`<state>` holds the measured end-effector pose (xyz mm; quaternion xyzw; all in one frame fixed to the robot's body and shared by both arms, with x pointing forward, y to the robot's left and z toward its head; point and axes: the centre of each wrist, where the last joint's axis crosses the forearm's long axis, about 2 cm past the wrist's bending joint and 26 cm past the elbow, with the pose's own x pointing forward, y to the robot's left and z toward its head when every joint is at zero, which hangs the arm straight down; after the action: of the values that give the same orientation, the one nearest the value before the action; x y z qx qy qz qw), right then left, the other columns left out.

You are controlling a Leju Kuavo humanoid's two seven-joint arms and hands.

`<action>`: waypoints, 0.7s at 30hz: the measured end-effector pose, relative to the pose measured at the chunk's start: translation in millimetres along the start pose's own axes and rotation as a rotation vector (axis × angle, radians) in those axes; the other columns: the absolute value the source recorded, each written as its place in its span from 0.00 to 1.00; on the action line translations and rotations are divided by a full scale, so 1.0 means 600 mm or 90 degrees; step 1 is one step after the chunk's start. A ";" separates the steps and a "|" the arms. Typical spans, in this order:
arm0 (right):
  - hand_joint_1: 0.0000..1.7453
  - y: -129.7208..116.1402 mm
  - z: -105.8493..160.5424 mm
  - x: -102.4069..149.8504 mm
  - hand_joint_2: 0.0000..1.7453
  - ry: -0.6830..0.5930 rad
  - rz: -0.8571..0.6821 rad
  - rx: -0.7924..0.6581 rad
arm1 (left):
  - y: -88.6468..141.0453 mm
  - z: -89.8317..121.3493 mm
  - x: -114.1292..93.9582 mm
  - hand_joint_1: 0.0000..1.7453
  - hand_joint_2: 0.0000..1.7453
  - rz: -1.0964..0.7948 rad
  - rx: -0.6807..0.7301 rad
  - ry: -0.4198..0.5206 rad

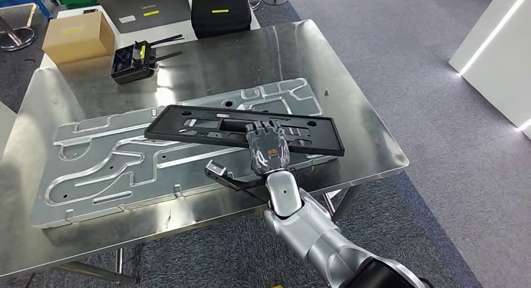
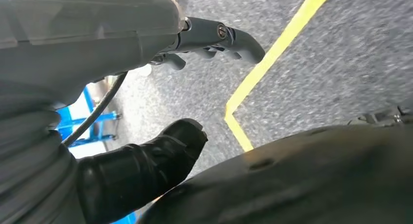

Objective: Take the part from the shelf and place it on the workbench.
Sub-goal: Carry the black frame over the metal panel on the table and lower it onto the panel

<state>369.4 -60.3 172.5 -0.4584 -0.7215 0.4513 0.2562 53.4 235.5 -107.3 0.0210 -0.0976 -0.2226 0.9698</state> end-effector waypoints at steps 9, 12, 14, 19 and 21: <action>0.00 0.033 0.051 -0.002 0.00 -0.004 0.013 0.044 | -0.006 0.001 0.004 0.00 1.00 0.002 0.019 -0.018; 0.00 0.050 0.081 -0.016 0.00 0.002 0.022 0.069 | -0.013 0.002 0.006 0.00 1.00 0.001 0.038 -0.004; 0.00 0.054 0.090 -0.023 0.00 0.004 0.025 0.074 | -0.017 0.003 0.007 0.00 0.75 0.002 0.039 -0.002; 0.00 0.057 0.095 -0.031 0.00 0.002 0.034 0.075 | -0.021 0.003 0.011 0.00 0.00 0.010 0.019 -0.001; 0.00 0.057 0.095 -0.034 0.00 0.004 0.035 0.074 | -0.022 0.003 0.010 0.00 0.00 0.015 0.017 0.001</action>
<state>348.3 -96.3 116.9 -0.4635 -0.6804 0.4980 0.2724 53.0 221.2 -105.4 0.0330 -0.0997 -0.2099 0.9721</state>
